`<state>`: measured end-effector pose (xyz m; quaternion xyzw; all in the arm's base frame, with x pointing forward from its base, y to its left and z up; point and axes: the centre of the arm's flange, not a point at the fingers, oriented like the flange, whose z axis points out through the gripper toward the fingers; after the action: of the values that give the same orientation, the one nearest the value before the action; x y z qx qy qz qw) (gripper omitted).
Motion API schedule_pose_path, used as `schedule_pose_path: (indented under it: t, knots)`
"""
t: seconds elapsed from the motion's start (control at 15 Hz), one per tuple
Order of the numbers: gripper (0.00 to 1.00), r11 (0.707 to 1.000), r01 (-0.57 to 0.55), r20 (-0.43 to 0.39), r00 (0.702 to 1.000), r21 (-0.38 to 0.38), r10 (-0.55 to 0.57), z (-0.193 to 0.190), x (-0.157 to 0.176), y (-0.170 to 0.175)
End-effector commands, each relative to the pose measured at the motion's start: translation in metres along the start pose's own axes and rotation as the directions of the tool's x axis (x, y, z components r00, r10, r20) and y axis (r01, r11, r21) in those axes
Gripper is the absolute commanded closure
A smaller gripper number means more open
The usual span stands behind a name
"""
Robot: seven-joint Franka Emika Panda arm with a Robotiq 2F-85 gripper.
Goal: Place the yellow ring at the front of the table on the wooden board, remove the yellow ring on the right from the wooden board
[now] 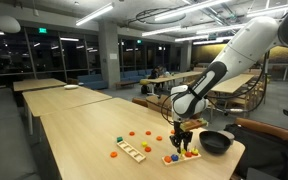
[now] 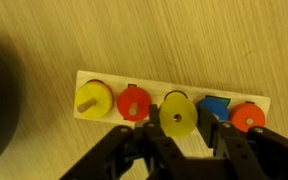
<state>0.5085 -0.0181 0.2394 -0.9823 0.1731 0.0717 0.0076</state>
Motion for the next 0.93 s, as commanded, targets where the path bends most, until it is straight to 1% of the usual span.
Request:
schedule_pose_path:
  t: [0.0, 0.33, 0.47, 0.53, 0.6, 0.73, 0.87]
  knots:
    - [0.83, 1.000, 0.014, 0.012, 1.000, -0.004, -0.014, 0.007, -0.010, 0.003]
    - [0.83, 1.000, 0.017, 0.037, 0.999, -0.016, -0.016, 0.018, -0.020, 0.003]
    - [0.83, 1.000, 0.018, 0.050, 0.999, -0.010, -0.017, 0.019, -0.023, 0.002]
    - [0.40, 1.000, 0.011, 0.061, 0.998, -0.011, -0.010, 0.020, -0.024, 0.003]
    - [0.31, 1.000, 0.014, 0.063, 0.998, -0.010, -0.013, 0.020, -0.024, 0.003]
    - [0.19, 1.000, 0.016, 0.074, 0.997, -0.009, -0.015, 0.021, -0.026, 0.004]
    - [0.03, 1.000, 0.027, 0.085, 0.996, -0.005, -0.027, 0.020, -0.029, 0.007]
